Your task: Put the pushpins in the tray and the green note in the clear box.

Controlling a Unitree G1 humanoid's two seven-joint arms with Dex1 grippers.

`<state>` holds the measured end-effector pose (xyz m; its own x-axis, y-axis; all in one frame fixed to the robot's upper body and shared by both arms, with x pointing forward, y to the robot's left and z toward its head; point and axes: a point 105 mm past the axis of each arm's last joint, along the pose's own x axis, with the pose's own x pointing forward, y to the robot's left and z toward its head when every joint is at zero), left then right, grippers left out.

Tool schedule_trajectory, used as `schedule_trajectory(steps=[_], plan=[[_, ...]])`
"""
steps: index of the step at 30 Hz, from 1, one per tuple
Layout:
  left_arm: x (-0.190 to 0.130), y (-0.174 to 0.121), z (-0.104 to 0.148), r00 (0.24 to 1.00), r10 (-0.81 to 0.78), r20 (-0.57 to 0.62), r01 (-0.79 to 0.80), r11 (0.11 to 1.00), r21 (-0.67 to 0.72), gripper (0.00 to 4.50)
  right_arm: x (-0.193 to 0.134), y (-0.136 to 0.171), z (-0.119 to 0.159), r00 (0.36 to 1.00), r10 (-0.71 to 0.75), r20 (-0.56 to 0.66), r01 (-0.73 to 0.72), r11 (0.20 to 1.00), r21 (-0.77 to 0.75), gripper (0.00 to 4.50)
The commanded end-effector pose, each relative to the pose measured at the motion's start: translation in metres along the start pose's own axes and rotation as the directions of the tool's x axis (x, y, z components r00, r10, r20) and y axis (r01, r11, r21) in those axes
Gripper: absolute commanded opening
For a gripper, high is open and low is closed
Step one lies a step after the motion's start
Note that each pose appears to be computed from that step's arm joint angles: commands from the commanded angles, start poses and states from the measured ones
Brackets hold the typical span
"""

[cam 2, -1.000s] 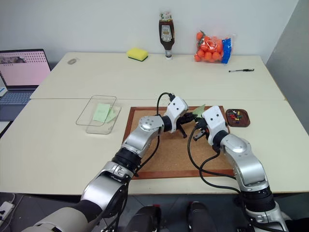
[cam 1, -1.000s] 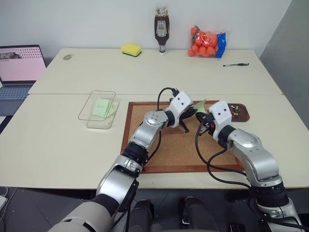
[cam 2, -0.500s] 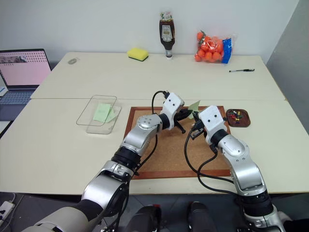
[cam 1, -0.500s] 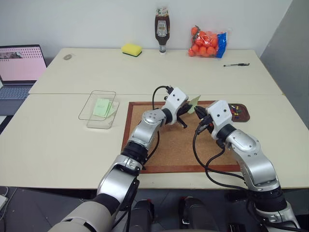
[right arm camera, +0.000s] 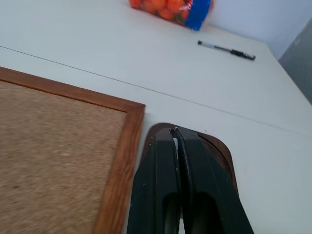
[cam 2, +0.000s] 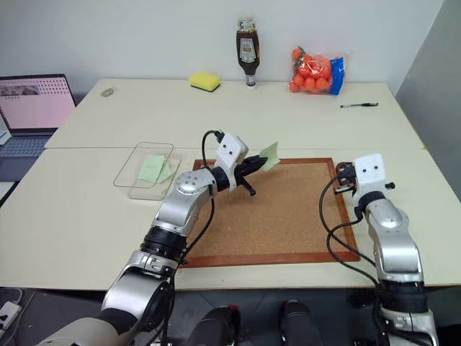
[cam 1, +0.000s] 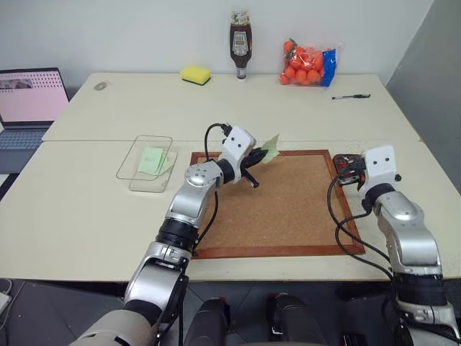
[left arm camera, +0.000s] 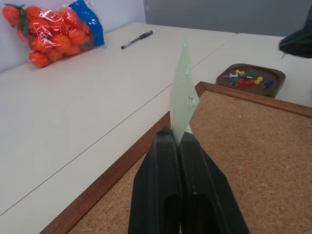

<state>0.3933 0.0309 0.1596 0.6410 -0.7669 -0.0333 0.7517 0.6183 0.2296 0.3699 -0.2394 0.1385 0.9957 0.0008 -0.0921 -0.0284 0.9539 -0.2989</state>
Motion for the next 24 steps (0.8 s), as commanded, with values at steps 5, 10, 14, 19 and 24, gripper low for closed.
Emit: schedule_trajectory(steps=[5, 10, 14, 19, 24], plan=[[-0.002, -0.004, 0.016, 0.999, -0.005, 0.047, 0.004, 1.000, 0.029, 0.00, 0.029, -0.026, -0.006, 0.998, -0.056, -0.039, 0.057, 0.998, 0.039, 0.00], [-0.003, -0.004, 0.016, 0.999, -0.005, 0.048, 0.004, 0.999, 0.032, 0.00, 0.035, -0.026, -0.010, 0.997, -0.052, -0.051, 0.056, 0.996, 0.076, 0.54], [-0.003, -0.005, 0.016, 0.999, -0.005, 0.049, 0.004, 0.999, 0.032, 0.00, 0.036, -0.027, -0.007, 0.997, -0.057, -0.042, 0.060, 0.995, 0.082, 1.47], [-0.002, -0.005, 0.017, 0.999, -0.010, 0.050, 0.008, 0.999, 0.034, 0.00, 0.034, -0.025, -0.002, 0.998, -0.057, -0.027, 0.059, 0.994, 0.096, 2.61], [0.000, -0.005, 0.018, 0.999, -0.014, 0.053, 0.012, 0.999, 0.036, 0.00, 0.029, -0.025, 0.001, 0.998, -0.061, -0.016, 0.062, 0.992, 0.106, 3.47]])
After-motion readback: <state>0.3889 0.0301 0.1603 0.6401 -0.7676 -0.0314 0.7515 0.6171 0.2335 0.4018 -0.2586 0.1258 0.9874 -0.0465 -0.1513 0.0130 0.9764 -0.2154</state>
